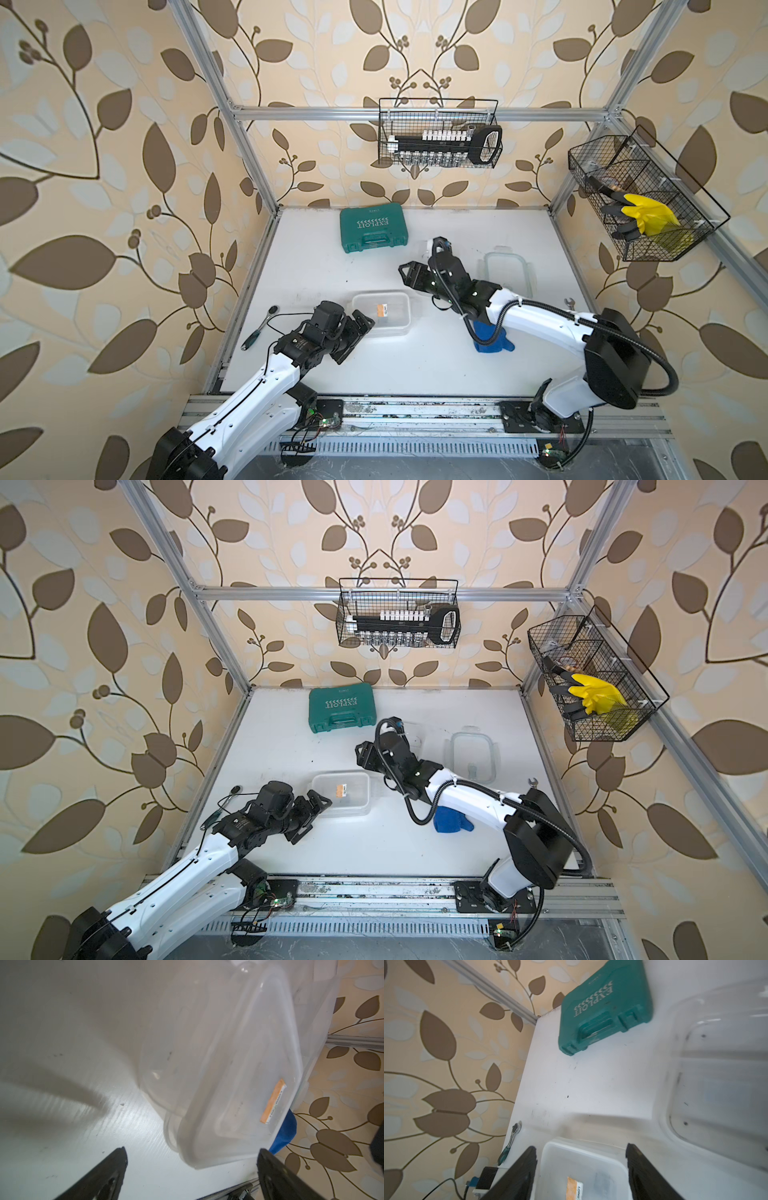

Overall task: Wipe the insides of the lunch boxes
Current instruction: Adjust the lunch box at the center of the board.

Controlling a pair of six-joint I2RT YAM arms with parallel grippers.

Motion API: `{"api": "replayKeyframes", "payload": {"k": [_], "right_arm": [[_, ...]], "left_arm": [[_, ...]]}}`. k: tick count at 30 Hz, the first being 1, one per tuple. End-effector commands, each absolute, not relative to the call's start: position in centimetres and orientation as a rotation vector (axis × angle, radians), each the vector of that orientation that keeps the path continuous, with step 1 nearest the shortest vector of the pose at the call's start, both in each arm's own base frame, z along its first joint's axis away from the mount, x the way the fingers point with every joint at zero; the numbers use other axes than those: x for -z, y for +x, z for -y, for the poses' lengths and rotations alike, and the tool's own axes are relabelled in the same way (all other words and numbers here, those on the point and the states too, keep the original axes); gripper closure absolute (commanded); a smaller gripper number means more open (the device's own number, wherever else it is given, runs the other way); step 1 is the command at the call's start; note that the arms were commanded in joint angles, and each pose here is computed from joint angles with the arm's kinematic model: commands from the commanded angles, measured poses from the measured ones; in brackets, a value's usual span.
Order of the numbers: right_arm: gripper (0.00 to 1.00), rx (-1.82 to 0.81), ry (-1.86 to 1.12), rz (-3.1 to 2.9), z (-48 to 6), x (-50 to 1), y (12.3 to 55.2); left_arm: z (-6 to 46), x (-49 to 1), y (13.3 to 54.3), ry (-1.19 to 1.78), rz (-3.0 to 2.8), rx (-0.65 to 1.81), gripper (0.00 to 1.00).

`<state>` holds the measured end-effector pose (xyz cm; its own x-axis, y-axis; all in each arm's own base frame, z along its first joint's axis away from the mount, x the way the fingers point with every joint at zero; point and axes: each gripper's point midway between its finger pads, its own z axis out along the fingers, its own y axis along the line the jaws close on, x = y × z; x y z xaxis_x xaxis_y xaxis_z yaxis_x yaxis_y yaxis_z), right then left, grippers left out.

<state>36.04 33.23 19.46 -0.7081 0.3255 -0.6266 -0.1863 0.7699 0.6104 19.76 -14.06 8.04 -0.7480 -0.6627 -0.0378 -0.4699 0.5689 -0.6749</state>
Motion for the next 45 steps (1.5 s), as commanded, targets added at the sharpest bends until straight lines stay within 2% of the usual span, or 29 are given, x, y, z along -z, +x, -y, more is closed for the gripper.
{"api": "replayKeyframes", "payload": {"k": [1, 5, 10, 23, 32, 36, 40, 45], "right_arm": [[0.31, -0.856, -0.326, -2.341, -36.3, -15.5, 35.0], [0.34, -0.903, -0.445, -2.446, -38.7, -12.6, 34.9], [0.38, -0.959, -0.401, -2.499, -39.0, -10.4, 34.1], [0.41, -0.91, -0.234, -2.508, -38.4, -9.8, 29.6], [0.39, -0.8, -0.046, -2.496, -38.1, -9.1, 30.0], [0.38, -0.742, 0.037, -2.467, -36.8, -9.7, 30.6], [0.37, -0.684, 0.051, -2.397, -34.8, -11.8, 30.7], [0.36, -0.666, -0.091, -2.325, -35.0, -14.6, 30.4]], "left_arm": [[15.0, -10.2, 21.5, -0.908, -2.424, 1.046, 0.01], [15.0, -10.5, 23.0, -0.872, -2.41, 0.992, 0.01], [14.8, -10.2, 25.4, -0.845, -2.425, 0.913, 0.01], [11.3, -13.1, 34.6, -0.841, -2.338, 0.911, 0.01], [11.4, -14.2, 41.0, -0.812, -2.326, 1.005, 0.01], [9.7, -15.4, 39.7, -0.808, -2.327, 0.943, 0.01], [7.4, -17.0, 35.3, -0.837, -2.295, 0.834, 0.01], [8.4, -15.3, 30.1, -0.952, -2.237, 1.015, 0.01]]}}
